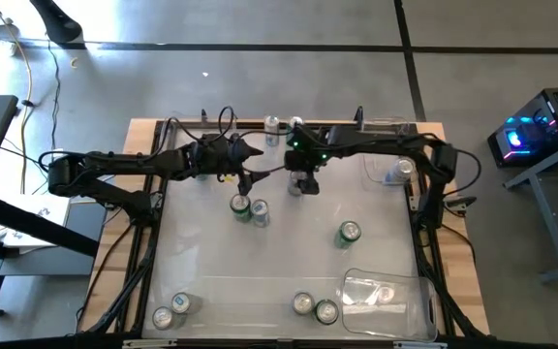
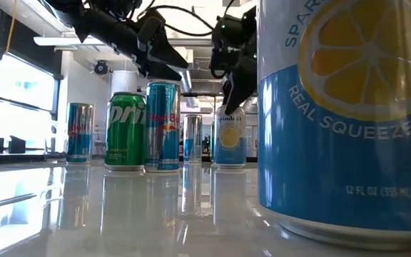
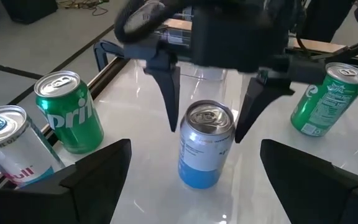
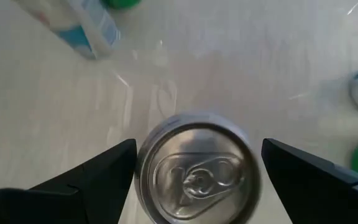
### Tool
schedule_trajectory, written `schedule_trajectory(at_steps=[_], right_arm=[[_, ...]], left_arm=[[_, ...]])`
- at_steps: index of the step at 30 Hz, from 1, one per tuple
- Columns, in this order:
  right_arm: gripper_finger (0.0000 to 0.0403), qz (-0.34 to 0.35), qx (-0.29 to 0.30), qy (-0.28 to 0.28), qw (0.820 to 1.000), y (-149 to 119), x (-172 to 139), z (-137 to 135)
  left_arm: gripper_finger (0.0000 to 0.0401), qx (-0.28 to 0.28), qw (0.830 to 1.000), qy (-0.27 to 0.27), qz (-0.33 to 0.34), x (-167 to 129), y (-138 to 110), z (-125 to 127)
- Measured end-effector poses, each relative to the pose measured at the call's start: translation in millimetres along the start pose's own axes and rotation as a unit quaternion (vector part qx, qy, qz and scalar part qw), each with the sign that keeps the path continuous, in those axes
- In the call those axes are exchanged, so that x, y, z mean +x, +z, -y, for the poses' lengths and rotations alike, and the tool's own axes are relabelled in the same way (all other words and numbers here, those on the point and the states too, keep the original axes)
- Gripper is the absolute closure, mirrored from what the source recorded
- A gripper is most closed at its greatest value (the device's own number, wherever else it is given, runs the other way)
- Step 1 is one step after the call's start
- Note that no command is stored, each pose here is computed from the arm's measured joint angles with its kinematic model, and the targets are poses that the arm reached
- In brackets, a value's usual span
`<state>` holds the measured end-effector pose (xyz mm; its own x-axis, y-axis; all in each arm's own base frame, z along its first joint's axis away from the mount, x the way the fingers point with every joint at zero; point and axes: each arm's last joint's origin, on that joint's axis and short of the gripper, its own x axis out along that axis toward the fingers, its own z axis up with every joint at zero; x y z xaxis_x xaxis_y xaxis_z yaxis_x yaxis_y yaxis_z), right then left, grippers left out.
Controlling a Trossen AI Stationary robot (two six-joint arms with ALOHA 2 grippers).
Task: Sort soda cans
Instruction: Put the top blue white can into the top right transparent bin
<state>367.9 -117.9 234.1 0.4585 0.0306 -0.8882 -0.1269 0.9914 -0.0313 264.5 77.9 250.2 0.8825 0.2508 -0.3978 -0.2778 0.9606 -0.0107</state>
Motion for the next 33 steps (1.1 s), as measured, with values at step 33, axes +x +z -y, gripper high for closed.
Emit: schedule_trajectory(at_steps=[33], right_arm=[[0.0124,-0.103,0.162,-0.191,0.963,-56,-156,-41]], left_arm=[[0.0048,-0.044,0.999,0.024,-0.001,15,-6,6]])
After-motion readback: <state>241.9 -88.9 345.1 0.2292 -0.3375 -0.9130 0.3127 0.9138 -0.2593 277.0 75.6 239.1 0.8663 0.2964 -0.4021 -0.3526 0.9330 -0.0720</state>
